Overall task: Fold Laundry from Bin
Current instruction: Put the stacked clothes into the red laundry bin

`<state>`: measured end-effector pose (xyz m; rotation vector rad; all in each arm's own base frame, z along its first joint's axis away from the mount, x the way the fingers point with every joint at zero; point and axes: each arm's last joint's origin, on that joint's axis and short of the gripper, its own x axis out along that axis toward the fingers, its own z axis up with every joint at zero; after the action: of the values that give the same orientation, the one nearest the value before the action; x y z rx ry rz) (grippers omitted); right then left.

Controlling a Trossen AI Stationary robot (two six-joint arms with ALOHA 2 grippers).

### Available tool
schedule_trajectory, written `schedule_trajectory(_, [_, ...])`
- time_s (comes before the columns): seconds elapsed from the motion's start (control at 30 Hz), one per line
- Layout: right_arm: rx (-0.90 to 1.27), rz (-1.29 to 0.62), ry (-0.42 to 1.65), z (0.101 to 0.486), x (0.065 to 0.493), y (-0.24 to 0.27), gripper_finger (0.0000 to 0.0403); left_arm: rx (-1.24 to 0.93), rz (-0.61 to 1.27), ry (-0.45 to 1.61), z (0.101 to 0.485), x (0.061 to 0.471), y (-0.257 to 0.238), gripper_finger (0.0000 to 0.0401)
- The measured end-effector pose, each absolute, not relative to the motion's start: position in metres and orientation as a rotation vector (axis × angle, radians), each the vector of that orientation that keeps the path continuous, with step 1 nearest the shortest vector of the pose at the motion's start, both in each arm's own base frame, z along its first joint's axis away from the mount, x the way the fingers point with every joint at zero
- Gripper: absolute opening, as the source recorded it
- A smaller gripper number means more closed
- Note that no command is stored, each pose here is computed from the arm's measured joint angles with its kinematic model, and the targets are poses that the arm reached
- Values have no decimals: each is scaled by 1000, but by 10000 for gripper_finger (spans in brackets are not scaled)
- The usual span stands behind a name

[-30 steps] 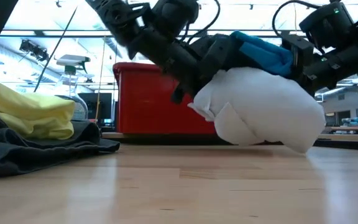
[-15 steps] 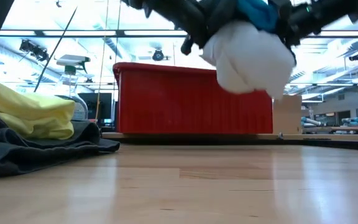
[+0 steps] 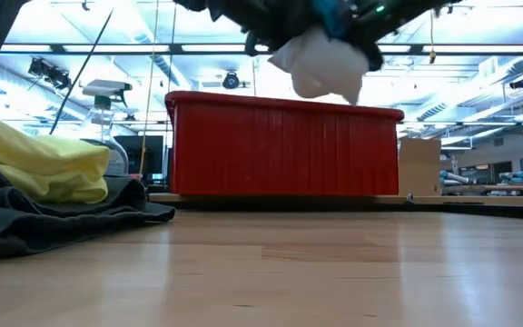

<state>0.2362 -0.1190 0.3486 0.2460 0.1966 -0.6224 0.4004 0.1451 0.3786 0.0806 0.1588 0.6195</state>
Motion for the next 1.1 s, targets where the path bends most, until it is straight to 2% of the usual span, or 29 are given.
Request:
schedule_trajectory(0.33, [141,-683,191,379,276,-242,25,28,792,34,389,352,251,32])
schedule_trajectory(0.5, [197,-718,285,354,297,-302,25,-60,839,106,357,337,300,32])
schedule_trajectory(0.63, [249,-759,384,315,307,-340,43,-114,895,227,314,331,335,39])
schedule_trajectory(0.73, [337,-779,533,280,307,-358,63,-269,932,333,271,325,356,58])
schedule_trajectory(0.83, [428,-781,650,262,301,-365,89,-502,902,397,240,314,370,87])
schedule_trajectory(0.97, [519,-814,681,262,288,-369,128,-687,832,453,227,297,378,137])
schedule_trajectory(1.1, [573,-843,664,276,273,-368,171,-695,785,503,234,288,375,187])
